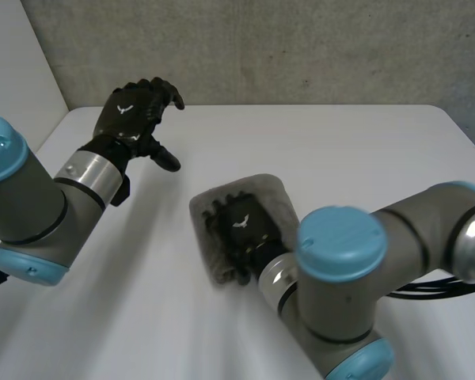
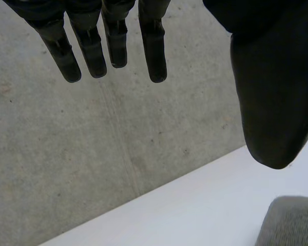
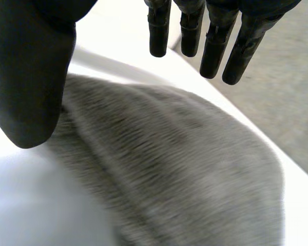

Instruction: Fold the towel.

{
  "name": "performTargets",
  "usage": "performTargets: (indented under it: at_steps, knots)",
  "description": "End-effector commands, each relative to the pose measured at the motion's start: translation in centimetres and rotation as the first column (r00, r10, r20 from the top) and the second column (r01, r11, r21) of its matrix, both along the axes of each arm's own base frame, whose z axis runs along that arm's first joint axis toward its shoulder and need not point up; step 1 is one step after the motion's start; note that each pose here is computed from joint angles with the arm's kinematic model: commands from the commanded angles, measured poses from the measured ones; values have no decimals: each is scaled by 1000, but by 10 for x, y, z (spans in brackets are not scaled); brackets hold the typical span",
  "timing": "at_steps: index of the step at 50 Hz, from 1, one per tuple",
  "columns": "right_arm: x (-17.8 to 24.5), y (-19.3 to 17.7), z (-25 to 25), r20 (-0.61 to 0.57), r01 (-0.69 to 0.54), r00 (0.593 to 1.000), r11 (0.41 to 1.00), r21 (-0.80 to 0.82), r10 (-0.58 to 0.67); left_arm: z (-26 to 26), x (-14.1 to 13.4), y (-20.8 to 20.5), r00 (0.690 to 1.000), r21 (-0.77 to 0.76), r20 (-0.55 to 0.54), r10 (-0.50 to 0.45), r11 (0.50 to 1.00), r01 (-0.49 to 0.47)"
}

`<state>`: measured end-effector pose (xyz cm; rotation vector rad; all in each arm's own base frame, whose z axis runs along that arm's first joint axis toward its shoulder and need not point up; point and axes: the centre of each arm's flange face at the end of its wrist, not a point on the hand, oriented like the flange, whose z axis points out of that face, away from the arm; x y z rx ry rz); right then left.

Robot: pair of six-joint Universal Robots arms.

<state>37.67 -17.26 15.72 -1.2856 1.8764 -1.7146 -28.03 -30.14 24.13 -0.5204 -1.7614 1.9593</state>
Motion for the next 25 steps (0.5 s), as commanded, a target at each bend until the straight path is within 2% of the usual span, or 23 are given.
performTargets:
  at_steps: [1, 5, 7, 12, 17, 25]
  knots:
    - [-28, -30, 28, 59, 104, 993, 994, -17, -103, -22, -9, 4, 999, 56, 22, -26, 998, 25]
    - [-38, -41, 35, 104, 133, 986, 991, -2, -132, -34, -21, 16, 997, 89, 35, -67, 994, 64]
    - [-51, -63, 40, 162, 197, 966, 980, 35, -200, -40, -27, 23, 995, 112, 42, -88, 990, 83]
    - [-63, -85, 31, 219, 258, 934, 958, 128, -281, -65, -35, 43, 989, 207, 80, -126, 973, 107]
    - [-61, -92, 0, 185, 260, 937, 944, 202, -298, -95, -40, 61, 981, 305, 138, -137, 948, 90]
    - [-58, -101, -37, 116, 270, 944, 927, 261, -308, -118, -41, 59, 978, 349, 171, -123, 935, 57]
